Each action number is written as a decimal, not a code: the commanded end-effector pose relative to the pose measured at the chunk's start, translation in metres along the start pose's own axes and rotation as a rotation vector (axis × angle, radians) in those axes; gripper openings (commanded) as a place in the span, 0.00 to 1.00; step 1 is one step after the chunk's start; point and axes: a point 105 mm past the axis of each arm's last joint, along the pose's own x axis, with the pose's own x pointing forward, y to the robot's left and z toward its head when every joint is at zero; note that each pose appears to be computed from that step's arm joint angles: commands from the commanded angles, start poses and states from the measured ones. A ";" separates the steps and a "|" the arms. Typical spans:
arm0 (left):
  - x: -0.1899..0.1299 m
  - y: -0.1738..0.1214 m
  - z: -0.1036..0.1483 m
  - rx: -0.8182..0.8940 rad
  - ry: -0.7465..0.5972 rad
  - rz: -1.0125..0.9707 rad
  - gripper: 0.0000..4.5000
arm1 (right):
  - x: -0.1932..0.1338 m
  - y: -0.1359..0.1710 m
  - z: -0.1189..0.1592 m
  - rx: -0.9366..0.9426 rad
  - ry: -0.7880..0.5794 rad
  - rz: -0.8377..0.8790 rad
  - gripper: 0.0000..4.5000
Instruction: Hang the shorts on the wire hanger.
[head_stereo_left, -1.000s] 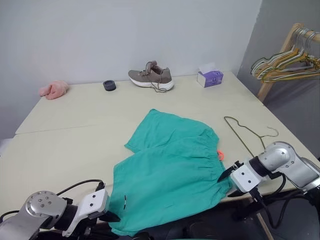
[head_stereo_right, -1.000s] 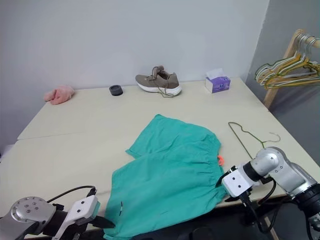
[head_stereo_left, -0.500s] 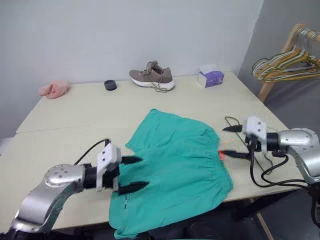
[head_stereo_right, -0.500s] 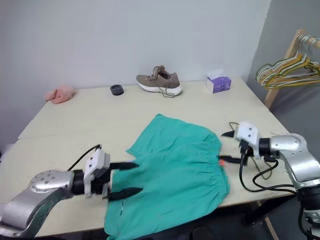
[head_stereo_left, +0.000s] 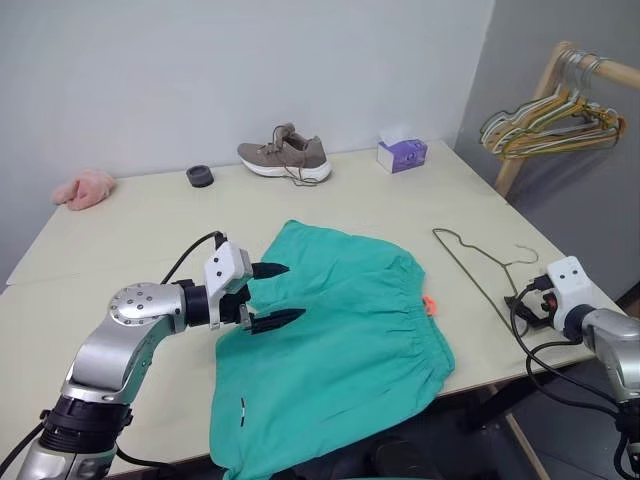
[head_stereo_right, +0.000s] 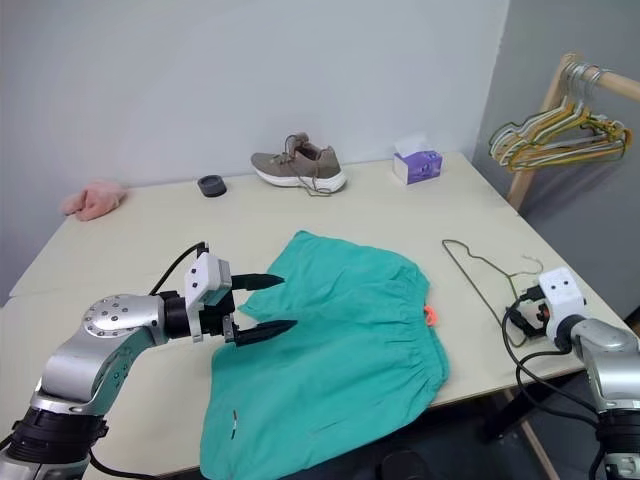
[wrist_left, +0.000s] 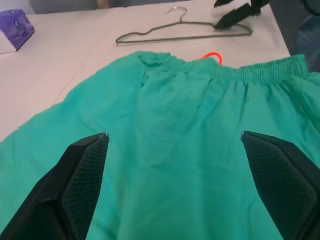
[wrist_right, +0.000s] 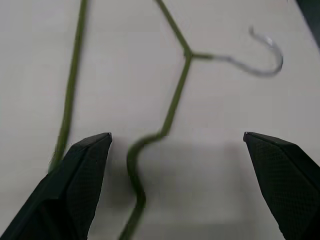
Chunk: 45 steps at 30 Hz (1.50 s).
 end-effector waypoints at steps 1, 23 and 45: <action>0.001 0.002 0.018 0.069 -0.020 -0.004 0.99 | -0.001 -0.005 -0.002 0.044 0.029 0.001 1.00; -0.004 0.026 0.021 0.067 -0.013 0.103 1.00 | 0.019 0.015 -0.036 0.176 0.281 0.147 0.01; -0.041 0.059 -0.015 -0.271 0.076 0.091 1.00 | -0.024 0.139 0.151 -1.609 -0.551 0.430 0.01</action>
